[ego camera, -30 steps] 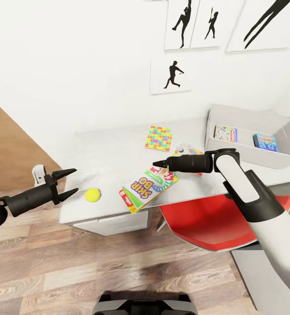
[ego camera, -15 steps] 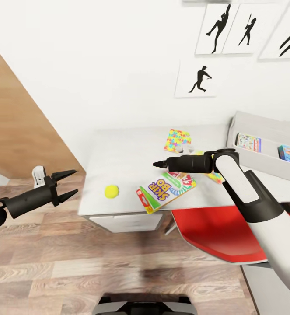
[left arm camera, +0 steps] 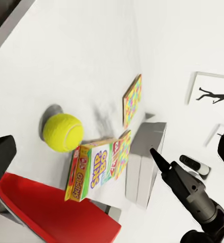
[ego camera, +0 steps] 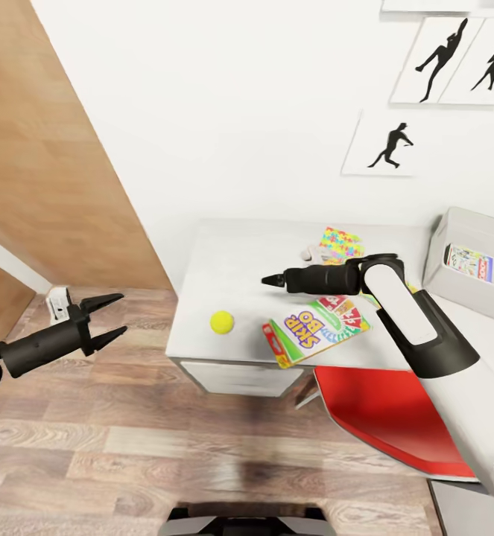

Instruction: Put all the toys in the child's room - the three board games (two on the bed and one on the table), the two jigsaw puzzles on the table, and the tennis ball on the table - inside the toy box on the table in the child's room.

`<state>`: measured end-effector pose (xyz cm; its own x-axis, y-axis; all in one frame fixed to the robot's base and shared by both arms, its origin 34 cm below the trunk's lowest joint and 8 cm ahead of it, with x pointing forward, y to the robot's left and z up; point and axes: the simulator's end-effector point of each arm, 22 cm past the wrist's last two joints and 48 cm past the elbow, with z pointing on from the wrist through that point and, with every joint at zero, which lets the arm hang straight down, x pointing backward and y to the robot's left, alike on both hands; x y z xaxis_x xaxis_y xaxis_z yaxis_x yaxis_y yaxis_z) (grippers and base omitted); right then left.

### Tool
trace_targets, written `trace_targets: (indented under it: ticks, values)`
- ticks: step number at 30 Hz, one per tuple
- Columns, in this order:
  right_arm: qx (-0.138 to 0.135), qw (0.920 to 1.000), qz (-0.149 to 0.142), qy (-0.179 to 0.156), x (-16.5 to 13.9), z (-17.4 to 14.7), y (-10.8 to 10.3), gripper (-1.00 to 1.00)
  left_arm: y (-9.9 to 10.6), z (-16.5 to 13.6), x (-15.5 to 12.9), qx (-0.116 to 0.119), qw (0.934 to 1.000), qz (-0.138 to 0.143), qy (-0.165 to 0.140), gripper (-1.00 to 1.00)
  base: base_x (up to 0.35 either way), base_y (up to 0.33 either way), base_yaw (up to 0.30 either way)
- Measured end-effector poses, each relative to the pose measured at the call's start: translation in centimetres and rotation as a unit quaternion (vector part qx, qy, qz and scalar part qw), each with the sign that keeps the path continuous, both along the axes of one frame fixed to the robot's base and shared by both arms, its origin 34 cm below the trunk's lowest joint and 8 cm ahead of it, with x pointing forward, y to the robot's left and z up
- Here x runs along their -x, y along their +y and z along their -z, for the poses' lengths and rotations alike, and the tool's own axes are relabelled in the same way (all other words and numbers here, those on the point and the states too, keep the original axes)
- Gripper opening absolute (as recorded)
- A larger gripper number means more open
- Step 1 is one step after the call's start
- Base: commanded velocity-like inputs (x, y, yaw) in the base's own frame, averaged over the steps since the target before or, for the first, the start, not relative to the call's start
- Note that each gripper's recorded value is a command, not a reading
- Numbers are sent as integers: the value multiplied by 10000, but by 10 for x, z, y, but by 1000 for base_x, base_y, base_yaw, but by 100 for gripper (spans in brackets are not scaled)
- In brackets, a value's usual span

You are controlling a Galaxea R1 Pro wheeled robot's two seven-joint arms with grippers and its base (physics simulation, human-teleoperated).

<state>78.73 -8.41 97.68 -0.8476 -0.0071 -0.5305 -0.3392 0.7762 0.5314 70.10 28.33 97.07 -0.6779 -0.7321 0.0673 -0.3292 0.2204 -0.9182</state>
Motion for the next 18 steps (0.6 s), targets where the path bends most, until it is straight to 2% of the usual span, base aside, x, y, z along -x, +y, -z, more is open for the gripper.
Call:
trace_targets:
  ticks: [7, 13, 16, 18]
  values:
    - [221, 9996, 165, 70, -4, 9, -8, 100, 6, 13, 17, -32, 9998, -33, 196, 100, 0, 0, 269]
    - [409, 9985, 324, 140, -8, 17, -16, 100, 19, 27, 39, -122, 9990, -100, 426, 100, 0, 0, 269]
    - [466, 9981, 378, 159, -10, 19, -19, 100, 27, 35, 50, -197, 9982, -149, 542, 100, 0, 0, 269]
    - [508, 9977, 415, 169, -11, 20, -21, 100, 35, 45, 61, -342, 9969, -194, 675, 100, 0, 0, 270]
